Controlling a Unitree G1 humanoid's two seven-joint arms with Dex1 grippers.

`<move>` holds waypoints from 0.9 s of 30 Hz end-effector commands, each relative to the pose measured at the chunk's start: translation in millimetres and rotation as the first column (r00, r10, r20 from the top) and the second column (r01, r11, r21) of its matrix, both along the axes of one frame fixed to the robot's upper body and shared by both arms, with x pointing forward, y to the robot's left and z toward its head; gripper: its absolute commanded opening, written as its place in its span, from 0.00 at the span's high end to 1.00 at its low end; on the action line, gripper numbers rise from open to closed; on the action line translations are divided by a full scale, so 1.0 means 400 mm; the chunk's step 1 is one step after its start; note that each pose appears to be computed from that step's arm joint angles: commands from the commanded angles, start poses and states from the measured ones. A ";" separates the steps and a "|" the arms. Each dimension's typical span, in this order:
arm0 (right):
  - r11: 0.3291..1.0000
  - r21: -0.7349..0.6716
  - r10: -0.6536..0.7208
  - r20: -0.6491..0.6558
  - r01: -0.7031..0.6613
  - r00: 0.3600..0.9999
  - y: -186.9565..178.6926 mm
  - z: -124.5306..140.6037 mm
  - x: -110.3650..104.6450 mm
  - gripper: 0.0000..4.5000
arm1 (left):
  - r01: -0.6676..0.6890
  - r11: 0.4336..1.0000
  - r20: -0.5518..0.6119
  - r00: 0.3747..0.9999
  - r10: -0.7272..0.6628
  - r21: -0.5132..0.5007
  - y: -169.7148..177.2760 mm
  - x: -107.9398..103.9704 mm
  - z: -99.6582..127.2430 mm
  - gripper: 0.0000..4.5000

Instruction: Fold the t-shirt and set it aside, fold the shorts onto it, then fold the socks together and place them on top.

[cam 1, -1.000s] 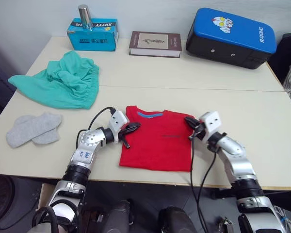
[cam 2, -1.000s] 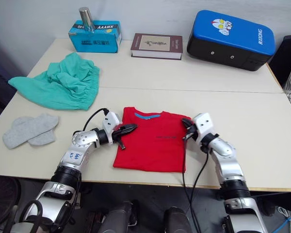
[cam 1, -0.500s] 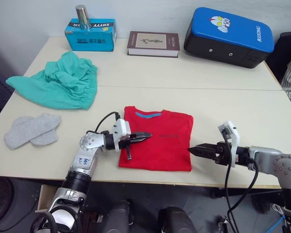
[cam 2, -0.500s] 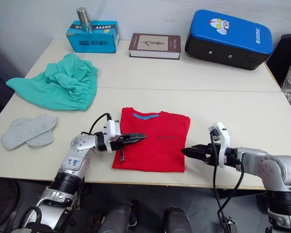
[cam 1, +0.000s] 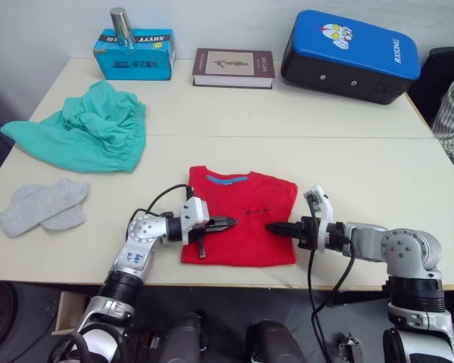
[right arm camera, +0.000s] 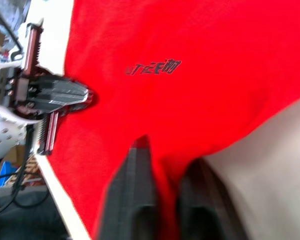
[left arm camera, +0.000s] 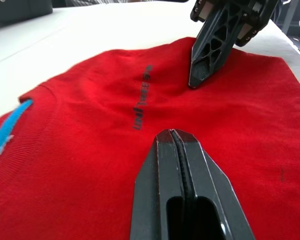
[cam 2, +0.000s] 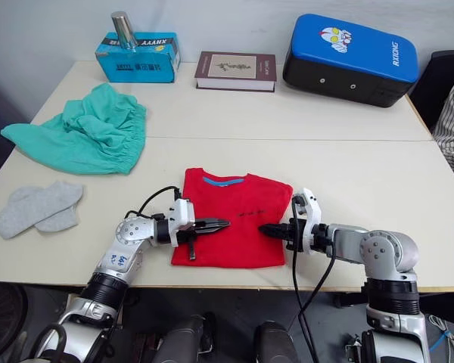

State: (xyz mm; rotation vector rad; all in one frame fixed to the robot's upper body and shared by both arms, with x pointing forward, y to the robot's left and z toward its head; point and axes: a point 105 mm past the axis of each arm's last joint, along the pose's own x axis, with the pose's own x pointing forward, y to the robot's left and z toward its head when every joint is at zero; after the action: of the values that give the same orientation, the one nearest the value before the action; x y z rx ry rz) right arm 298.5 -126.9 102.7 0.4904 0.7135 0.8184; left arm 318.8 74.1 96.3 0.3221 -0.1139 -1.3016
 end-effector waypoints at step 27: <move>0.576 -0.482 -0.640 0.237 0.660 0.731 -0.859 0.102 -0.149 1.00 | 0.154 0.964 -0.038 0.985 -0.166 -0.215 0.045 -0.113 0.189 0.31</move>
State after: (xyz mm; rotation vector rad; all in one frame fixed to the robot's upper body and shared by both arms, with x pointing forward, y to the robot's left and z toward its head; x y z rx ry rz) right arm 245.0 -456.9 132.3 0.2467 0.6241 -0.0651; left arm 278.0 90.1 159.1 0.0789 -0.1866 -1.4274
